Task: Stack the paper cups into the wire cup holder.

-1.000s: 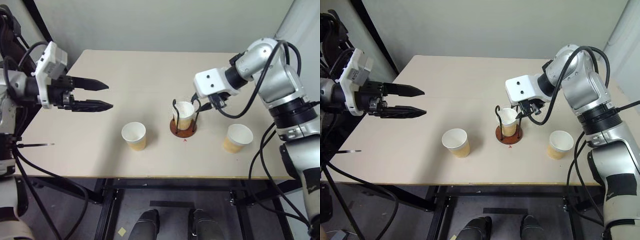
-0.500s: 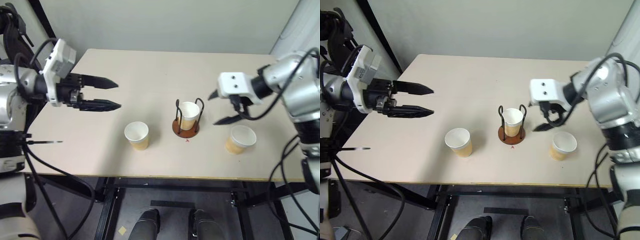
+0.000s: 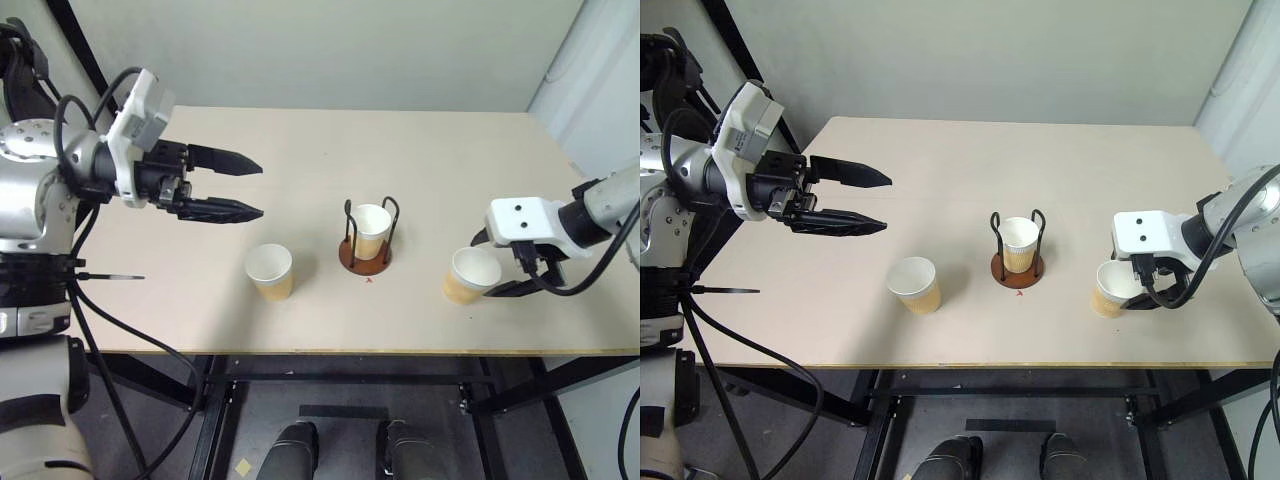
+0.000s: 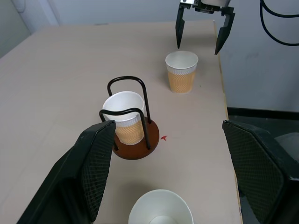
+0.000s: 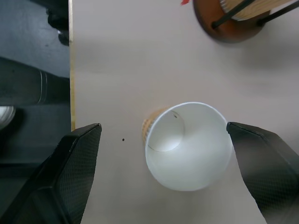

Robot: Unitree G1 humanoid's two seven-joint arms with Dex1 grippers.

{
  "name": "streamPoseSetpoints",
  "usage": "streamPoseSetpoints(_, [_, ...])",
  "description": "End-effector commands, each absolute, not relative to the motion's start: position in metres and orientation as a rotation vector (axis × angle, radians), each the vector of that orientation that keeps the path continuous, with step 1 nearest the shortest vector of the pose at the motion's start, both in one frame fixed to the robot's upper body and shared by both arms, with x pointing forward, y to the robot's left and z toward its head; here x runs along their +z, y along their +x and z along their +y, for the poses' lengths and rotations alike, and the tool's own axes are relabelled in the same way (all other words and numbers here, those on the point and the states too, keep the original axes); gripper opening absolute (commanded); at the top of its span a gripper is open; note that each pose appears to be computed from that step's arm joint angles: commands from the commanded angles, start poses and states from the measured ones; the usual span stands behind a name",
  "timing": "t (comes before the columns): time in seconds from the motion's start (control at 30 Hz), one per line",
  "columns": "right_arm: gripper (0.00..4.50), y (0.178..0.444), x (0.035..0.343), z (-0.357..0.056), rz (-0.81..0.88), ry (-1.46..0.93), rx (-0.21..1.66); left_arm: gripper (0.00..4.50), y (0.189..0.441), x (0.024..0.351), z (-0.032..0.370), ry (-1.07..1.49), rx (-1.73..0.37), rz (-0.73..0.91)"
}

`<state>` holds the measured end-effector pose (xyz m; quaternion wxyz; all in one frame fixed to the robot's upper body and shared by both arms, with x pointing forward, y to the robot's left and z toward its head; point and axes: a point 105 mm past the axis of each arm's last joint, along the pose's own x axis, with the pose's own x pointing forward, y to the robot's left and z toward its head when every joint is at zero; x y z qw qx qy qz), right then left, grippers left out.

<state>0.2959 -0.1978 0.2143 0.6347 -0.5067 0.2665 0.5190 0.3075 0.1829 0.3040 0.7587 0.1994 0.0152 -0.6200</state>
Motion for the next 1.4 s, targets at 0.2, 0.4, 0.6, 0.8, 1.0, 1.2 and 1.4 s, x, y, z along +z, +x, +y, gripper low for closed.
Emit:
streamPoseSetpoints(0.2, [4.46, 0.304, 0.204, -0.203, 0.603, -1.268, 1.140, 3.92, 0.302, 0.313, 0.191, 0.475, -1.321, 0.016])
streamPoseSetpoints(0.4, [4.46, 0.307, 0.191, -0.212, 0.650, -1.280, 1.138, 3.92, 0.301, 0.315, 0.196, 0.476, -1.299, 0.013])
streamPoseSetpoints(0.6, [4.10, 0.310, 0.180, -0.210, 0.660, -1.280, 1.154, 3.92, 0.301, 0.315, 0.198, 0.478, -1.288, 0.016])
streamPoseSetpoints(0.8, [2.08, 0.307, 0.178, -0.205, 0.647, -1.271, 1.178, 3.92, 0.301, 0.316, 0.202, 0.488, -1.268, 0.023])
streamPoseSetpoints(1.0, [0.03, 0.302, 0.180, -0.203, 0.644, -1.270, 1.194, 3.92, 0.302, 0.317, 0.209, 0.492, -1.237, 0.023])
streamPoseSetpoints(1.2, [0.03, 0.295, 0.180, -0.195, 0.634, -1.244, 1.230, 3.92, 0.306, 0.317, 0.222, 0.497, -1.177, 0.033])
streamPoseSetpoints(1.4, [0.03, 0.316, 0.241, -0.182, 0.447, -1.270, 1.123, 3.92, 0.308, 0.317, 0.245, 0.490, -1.103, 0.063])
